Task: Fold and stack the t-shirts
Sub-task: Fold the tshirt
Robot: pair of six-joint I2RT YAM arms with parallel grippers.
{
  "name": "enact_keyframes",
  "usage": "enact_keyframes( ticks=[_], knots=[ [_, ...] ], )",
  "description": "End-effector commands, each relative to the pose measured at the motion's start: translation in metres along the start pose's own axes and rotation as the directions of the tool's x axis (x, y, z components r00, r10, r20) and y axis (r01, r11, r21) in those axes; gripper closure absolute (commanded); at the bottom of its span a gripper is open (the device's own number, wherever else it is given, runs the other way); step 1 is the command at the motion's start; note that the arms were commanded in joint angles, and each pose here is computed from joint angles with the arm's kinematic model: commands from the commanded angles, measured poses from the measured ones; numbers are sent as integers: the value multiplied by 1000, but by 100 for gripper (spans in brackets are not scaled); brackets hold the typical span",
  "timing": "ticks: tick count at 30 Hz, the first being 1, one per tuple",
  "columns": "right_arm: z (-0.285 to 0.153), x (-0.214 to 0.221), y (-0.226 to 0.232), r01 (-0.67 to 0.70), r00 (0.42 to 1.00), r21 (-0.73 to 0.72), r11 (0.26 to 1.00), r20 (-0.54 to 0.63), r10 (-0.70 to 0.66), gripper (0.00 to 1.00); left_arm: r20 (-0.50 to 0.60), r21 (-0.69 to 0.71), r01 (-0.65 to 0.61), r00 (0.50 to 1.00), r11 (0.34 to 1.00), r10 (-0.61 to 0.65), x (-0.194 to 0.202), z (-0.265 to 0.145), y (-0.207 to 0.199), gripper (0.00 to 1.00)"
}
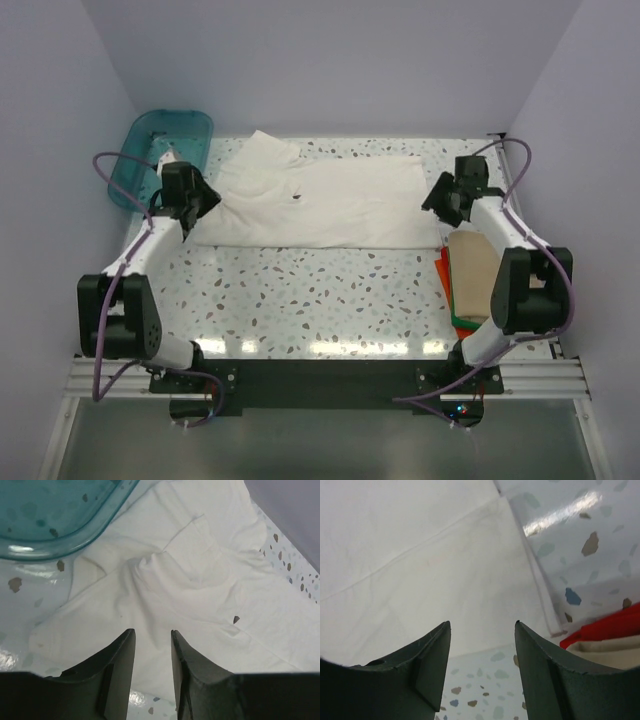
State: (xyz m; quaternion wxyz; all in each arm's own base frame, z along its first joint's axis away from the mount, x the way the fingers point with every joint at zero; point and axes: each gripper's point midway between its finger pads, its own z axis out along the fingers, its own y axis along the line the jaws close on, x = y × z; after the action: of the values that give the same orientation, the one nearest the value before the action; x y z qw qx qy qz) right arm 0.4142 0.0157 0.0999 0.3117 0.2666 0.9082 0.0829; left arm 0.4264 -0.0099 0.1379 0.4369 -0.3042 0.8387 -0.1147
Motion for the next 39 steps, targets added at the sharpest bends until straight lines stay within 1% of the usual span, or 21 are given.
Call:
enact_keyframes(
  ticks=[1,2,3,4,5,6,10,13,15,22,29,34,37,39],
  knots=[
    [-15,29,11,2,1000,-37,999,10,-2,43,49,-148,115,993,982,-109,18,-19,41,61],
    [-17,34,14,-2,1000,-47,999,14,3,43,60,-166,126,991,978,-118,26,-27,53,61],
    [-15,48,11,-1,1000,-42,999,-10,1,43,71,-178,135,990,975,-124,28,-30,58,60],
    [-16,56,16,5,1000,-59,998,-20,-6,43,82,-191,152,987,970,-138,31,-32,64,58],
    [-13,65,13,-6,999,-54,999,-37,4,43,76,-191,154,987,969,-141,38,-33,68,56],
    [-11,69,12,-11,999,-51,999,-46,9,43,59,-192,152,988,970,-143,43,-32,69,51],
    [-3,83,2,-23,997,-24,999,-79,21,43,12,-237,145,989,961,-146,59,-24,79,42],
    [3,88,-8,-19,996,11,1000,-90,20,43,2,-260,155,987,953,-160,68,-19,86,41],
    [8,88,-16,-34,995,34,999,-97,37,42,15,-268,167,985,949,-169,67,-16,90,39],
    [22,81,-31,-57,993,81,995,-102,65,42,23,-285,194,980,939,-196,67,0,102,39],
    [26,71,-35,-55,995,121,991,-73,64,42,45,-311,205,979,928,-201,63,10,112,38],
    [27,64,-34,-55,997,128,990,-55,63,42,45,-313,204,979,928,-200,62,18,111,41],
    [28,58,-29,-56,997,120,991,-53,63,44,40,-316,201,979,927,-199,61,23,111,43],
    [30,55,-25,-56,997,111,992,-53,62,50,35,-317,199,980,927,-198,61,26,110,48]
  ],
)
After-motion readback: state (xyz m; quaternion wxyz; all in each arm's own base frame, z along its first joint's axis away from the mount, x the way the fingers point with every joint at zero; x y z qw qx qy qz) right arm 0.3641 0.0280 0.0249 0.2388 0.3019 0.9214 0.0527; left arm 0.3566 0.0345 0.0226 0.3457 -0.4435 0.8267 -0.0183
